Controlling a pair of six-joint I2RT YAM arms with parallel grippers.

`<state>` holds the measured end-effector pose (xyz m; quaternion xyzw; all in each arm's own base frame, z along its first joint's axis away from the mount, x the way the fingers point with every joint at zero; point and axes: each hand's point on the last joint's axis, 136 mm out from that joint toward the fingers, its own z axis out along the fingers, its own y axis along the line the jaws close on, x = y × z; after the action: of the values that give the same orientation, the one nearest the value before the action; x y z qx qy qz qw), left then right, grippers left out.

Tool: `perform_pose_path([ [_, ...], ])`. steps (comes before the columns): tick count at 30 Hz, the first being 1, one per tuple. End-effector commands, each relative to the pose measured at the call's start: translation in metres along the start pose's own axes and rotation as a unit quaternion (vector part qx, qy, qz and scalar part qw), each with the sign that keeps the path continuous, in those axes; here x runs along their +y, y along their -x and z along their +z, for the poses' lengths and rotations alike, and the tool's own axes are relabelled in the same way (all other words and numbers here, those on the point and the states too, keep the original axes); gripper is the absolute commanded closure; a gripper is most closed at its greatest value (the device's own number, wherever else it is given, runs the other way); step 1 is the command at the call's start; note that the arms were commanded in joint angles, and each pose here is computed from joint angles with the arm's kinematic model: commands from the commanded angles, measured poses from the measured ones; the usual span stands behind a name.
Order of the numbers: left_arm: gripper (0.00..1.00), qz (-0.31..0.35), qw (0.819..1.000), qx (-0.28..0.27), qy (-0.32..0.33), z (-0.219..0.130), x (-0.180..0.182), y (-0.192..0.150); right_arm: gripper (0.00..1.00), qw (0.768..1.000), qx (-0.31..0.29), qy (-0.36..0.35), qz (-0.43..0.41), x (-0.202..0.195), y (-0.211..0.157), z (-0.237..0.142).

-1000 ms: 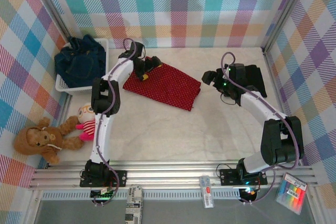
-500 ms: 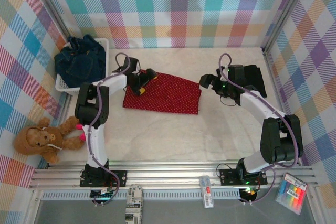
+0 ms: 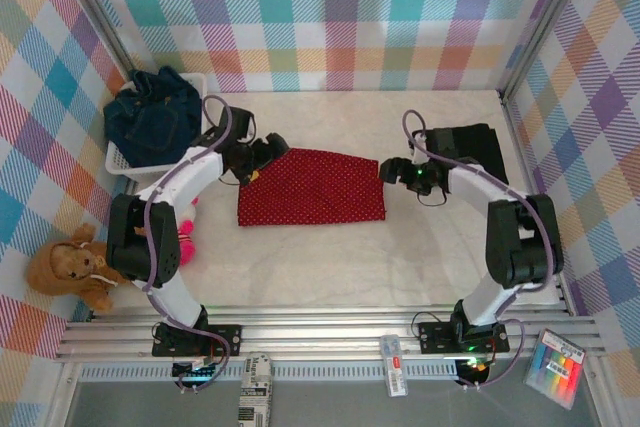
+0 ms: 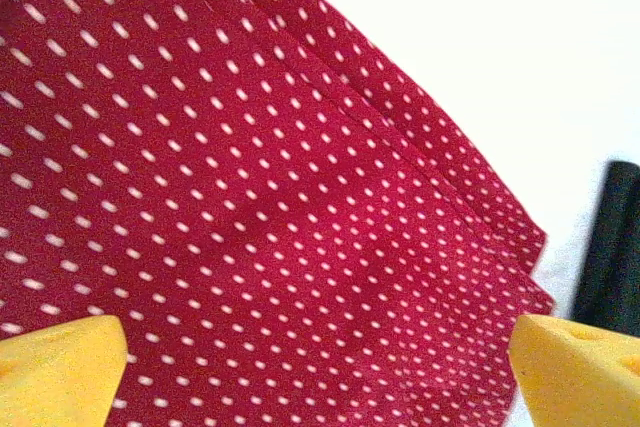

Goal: Fold and stack the skirts

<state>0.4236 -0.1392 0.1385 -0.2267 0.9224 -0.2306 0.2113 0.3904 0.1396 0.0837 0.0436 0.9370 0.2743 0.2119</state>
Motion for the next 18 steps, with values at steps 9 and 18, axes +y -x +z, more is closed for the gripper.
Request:
perform_pose_path([
  [9,0.23,0.069,0.994,0.043,0.068,0.039,0.064,0.043,0.46,0.998,0.056,0.04,0.012,0.005,0.004,0.036],
  [18,0.41,0.093,0.992,0.055,0.067,0.077,0.066,0.065,0.61,0.997,0.066,0.044,0.01,0.005,0.003,0.045],
])
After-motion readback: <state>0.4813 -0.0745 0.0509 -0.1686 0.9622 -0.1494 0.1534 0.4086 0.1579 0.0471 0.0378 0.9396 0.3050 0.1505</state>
